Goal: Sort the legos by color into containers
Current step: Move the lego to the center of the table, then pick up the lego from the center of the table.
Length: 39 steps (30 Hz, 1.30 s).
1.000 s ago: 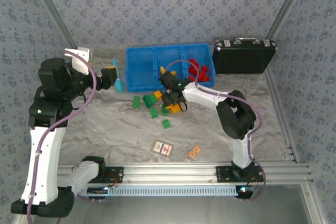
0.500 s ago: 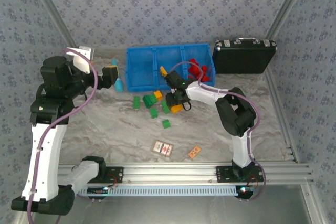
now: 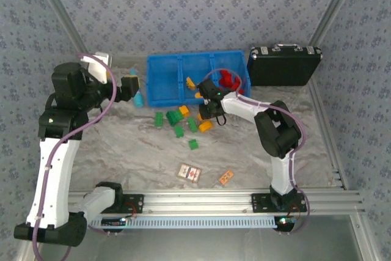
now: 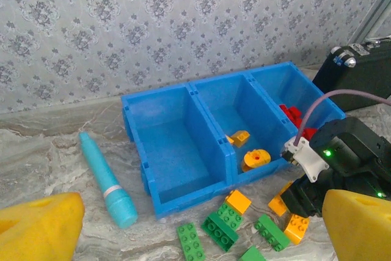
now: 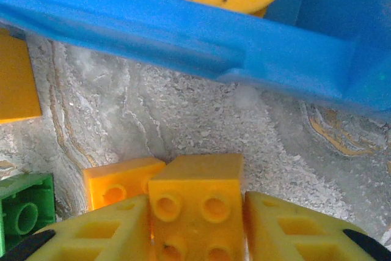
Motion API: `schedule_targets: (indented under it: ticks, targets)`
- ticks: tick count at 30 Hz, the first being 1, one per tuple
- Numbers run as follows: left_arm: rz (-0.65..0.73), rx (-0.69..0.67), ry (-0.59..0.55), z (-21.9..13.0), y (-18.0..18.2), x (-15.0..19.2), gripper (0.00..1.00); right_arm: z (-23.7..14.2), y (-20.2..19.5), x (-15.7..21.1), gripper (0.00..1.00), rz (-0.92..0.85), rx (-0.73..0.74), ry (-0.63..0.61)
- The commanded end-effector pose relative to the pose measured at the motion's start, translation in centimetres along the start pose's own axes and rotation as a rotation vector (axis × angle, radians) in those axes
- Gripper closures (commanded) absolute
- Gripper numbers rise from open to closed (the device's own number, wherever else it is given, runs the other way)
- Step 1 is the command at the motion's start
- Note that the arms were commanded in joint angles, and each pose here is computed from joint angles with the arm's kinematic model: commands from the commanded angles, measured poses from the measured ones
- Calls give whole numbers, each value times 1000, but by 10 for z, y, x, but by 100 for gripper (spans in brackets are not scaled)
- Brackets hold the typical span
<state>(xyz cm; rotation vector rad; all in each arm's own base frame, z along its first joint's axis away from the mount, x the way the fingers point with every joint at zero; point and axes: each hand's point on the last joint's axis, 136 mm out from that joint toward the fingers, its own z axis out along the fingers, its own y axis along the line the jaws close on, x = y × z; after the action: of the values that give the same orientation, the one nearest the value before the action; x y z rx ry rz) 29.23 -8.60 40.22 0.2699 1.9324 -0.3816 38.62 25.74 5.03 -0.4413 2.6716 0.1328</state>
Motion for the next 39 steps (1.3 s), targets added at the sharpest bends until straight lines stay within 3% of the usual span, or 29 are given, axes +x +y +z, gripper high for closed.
schedule_targets:
  ticks: [1,12,25,30,35,39]
  targets:
    - [14,21,-39,-5,-6,-14,0,-7,-6,-1,58,-4,16,2]
    - [8,24,-35,-1,-6,-14,0,-3,-25,4,76,74,-6,12]
    - [1,32,-28,2,-7,-15,0,-2,-12,42,85,246,-291,73]
    - [-6,47,-25,2,-9,-13,0,-27,-13,50,87,307,-416,30]
    - [-2,275,-51,-4,-46,-11,0,-75,-12,26,87,294,-529,-101]
    - [80,410,-83,-13,-70,5,0,-116,-10,3,87,292,-628,-199]
